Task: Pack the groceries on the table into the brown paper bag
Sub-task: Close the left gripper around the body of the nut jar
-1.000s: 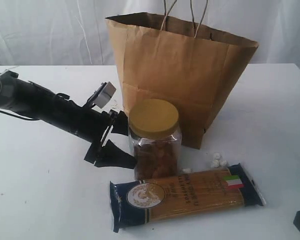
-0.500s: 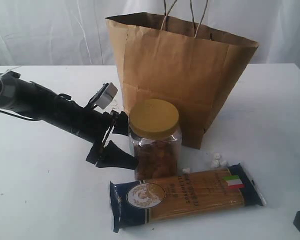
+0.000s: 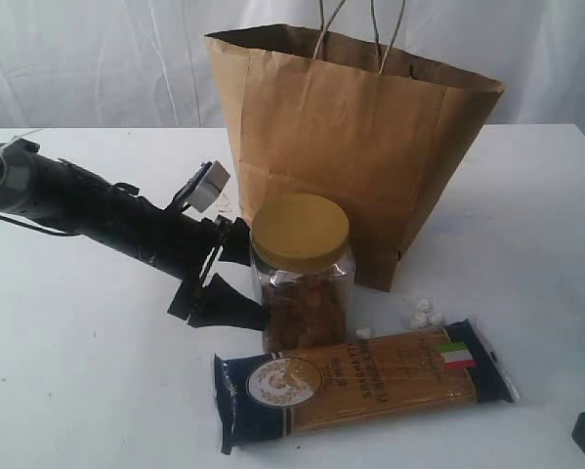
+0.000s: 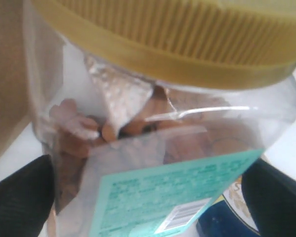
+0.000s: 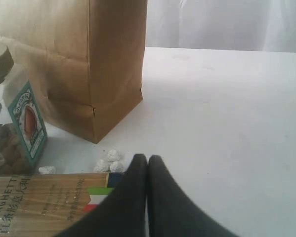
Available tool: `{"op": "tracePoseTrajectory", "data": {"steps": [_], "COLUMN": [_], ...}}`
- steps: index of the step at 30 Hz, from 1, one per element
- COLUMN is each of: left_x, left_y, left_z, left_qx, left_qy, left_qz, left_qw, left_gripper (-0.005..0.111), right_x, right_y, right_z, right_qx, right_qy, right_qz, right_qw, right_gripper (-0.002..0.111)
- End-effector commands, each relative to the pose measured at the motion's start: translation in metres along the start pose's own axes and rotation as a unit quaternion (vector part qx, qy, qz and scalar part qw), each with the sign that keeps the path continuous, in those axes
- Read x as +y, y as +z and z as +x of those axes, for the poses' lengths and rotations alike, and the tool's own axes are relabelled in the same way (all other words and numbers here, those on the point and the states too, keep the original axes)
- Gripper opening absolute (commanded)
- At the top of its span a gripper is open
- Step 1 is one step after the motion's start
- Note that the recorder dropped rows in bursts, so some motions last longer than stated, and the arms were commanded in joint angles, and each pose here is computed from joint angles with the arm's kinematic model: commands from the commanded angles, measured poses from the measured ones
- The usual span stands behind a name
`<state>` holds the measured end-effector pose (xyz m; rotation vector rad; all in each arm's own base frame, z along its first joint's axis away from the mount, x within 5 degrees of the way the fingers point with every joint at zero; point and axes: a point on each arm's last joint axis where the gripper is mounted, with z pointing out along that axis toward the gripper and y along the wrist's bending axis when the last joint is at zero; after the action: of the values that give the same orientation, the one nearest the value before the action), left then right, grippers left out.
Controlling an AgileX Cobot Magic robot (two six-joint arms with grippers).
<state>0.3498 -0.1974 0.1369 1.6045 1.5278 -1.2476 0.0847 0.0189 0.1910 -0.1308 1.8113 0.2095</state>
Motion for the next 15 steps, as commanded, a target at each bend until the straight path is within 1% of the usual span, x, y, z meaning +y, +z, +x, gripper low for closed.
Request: {"op": "tracePoseTrajectory", "data": {"steps": [1,4,7,10,11,15], "left_x": [0.000,0.002,0.008,0.012,0.013,0.013], "left_y": [0.001,0.002,0.006,0.013,0.018,0.022], "left_z": [-0.007,-0.007,-0.003,-0.002,-0.002,-0.003], "left_qx": [-0.020,-0.017,0.010,0.031,0.042,0.045], "left_qy": [-0.022,-0.017,-0.029,-0.043,-0.040,-0.040], "left_qz": [-0.003,-0.013,-0.055,-0.083,-0.095,-0.100], "left_qw": [1.000,1.000,0.998,0.995,0.994,0.993], "left_gripper": [0.105,0.105,0.105,0.105,0.105,0.105], "right_x": [0.000,0.000,0.000,0.000,0.000,0.000], "right_y": [-0.001,-0.001,-0.001,-0.001,-0.001,-0.001], "right_z": [0.000,0.000,0.000,0.000,0.000,0.000], "right_qx": [-0.002,-0.002,-0.002,-0.002,-0.002,-0.002], "right_qy": [0.001,0.001,0.001,0.001,0.001,0.002], "right_qz": [0.000,0.000,0.000,0.000,0.000,0.000], "right_qw": [1.000,1.000,1.000,1.000,1.000,1.000], "right_gripper": [0.000,0.000,0.000,0.000,0.000,0.000]}}
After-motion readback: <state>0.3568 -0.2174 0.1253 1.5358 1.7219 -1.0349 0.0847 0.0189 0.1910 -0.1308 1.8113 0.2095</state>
